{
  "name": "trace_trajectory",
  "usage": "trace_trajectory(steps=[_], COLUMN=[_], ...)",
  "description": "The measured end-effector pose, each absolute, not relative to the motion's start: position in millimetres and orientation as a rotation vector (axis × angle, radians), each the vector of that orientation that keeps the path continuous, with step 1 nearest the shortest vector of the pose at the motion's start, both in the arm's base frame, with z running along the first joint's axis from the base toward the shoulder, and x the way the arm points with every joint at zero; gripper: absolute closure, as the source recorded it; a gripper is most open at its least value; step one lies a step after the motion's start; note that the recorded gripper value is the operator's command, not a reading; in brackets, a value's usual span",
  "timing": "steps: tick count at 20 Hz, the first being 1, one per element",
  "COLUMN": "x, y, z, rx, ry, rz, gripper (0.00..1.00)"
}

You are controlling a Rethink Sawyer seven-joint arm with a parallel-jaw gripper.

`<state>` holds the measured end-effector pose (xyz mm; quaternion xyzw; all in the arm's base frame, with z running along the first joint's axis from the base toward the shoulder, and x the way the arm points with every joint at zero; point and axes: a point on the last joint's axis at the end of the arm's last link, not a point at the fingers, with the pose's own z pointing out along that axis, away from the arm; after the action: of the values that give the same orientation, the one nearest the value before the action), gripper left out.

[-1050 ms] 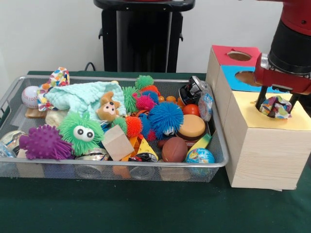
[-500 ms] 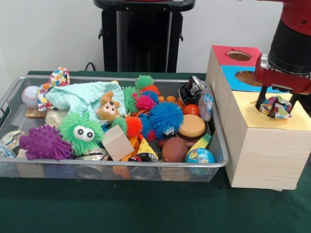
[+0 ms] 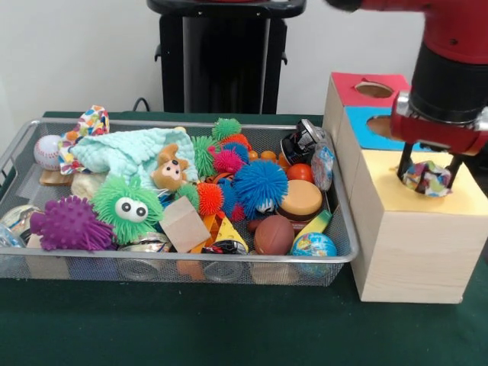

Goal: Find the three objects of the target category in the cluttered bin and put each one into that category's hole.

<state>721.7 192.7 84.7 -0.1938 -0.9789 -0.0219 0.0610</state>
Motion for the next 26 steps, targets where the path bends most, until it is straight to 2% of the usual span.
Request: trace_trajectory(steps=[4, 15, 20, 26], x=[722, 711, 706, 703], y=[173, 148, 138, 142], z=[66, 57, 56, 59], rx=[-0.744, -0.923, -0.940, -0.890], ry=[-2.928, -2.821, -2.813, -2.871], rz=[-0.242, -0.556, -0.650, -0.621], gripper=[0.00, 0.00, 0.00, 0.00])
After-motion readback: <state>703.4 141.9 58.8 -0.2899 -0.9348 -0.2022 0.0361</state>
